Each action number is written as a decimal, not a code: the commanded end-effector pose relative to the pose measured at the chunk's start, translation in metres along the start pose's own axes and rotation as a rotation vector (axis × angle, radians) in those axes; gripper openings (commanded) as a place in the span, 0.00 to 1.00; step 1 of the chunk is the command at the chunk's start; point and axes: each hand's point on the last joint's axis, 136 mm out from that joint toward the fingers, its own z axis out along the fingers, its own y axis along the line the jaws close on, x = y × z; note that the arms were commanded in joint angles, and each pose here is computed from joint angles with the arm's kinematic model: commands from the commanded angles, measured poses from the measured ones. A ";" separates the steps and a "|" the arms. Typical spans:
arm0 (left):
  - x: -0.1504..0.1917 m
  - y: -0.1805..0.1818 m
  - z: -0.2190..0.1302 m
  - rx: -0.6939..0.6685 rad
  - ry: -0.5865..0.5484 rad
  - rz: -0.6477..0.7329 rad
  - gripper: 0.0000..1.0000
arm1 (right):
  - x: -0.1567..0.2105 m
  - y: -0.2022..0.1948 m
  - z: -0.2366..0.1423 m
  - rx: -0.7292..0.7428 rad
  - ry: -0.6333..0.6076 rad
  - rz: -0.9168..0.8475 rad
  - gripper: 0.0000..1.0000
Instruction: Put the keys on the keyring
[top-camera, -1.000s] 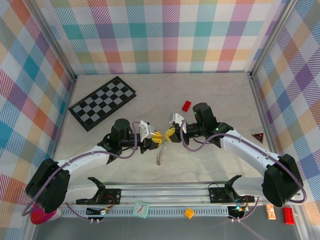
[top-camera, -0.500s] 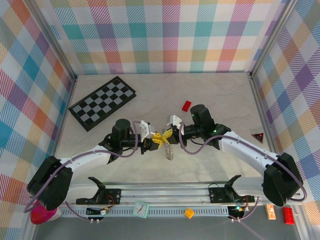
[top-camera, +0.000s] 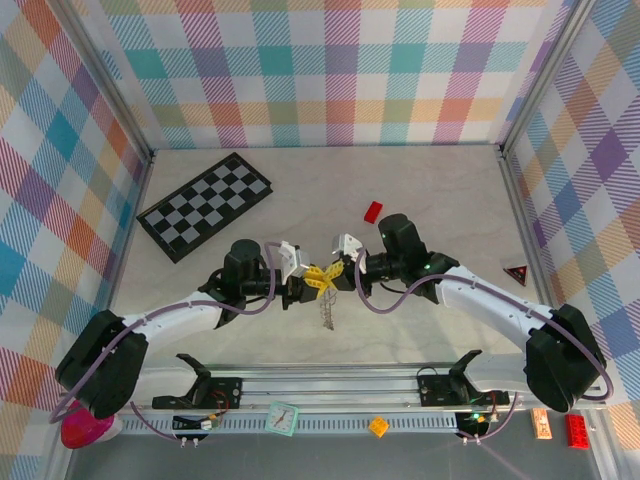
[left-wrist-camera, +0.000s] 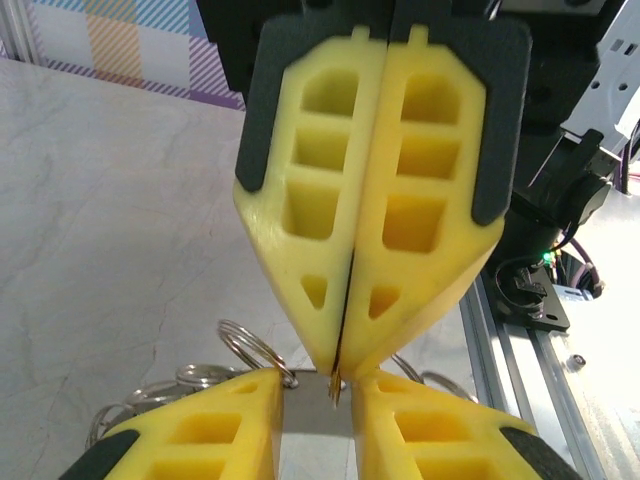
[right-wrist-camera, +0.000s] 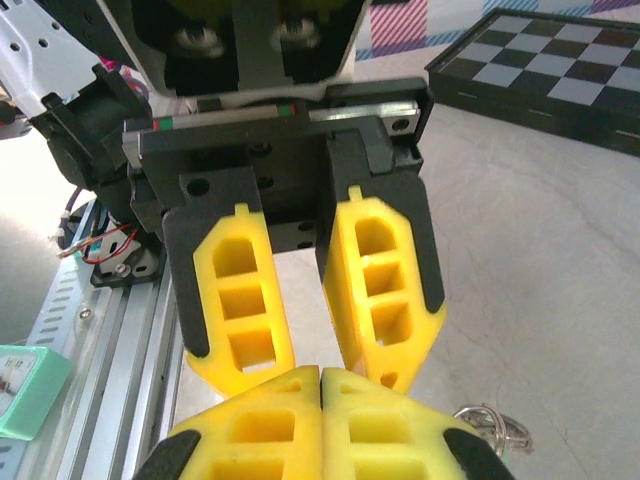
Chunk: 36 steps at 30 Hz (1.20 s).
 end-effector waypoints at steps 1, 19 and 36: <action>-0.016 -0.008 -0.001 0.037 -0.047 0.064 0.23 | -0.004 0.007 0.000 -0.033 -0.011 -0.026 0.00; -0.010 0.027 -0.010 -0.213 0.119 -0.013 0.00 | -0.019 -0.020 -0.035 0.274 -0.042 0.000 0.54; -0.029 0.056 -0.037 -0.654 0.217 -0.972 0.00 | 0.018 -0.020 0.029 0.280 -0.100 0.020 0.33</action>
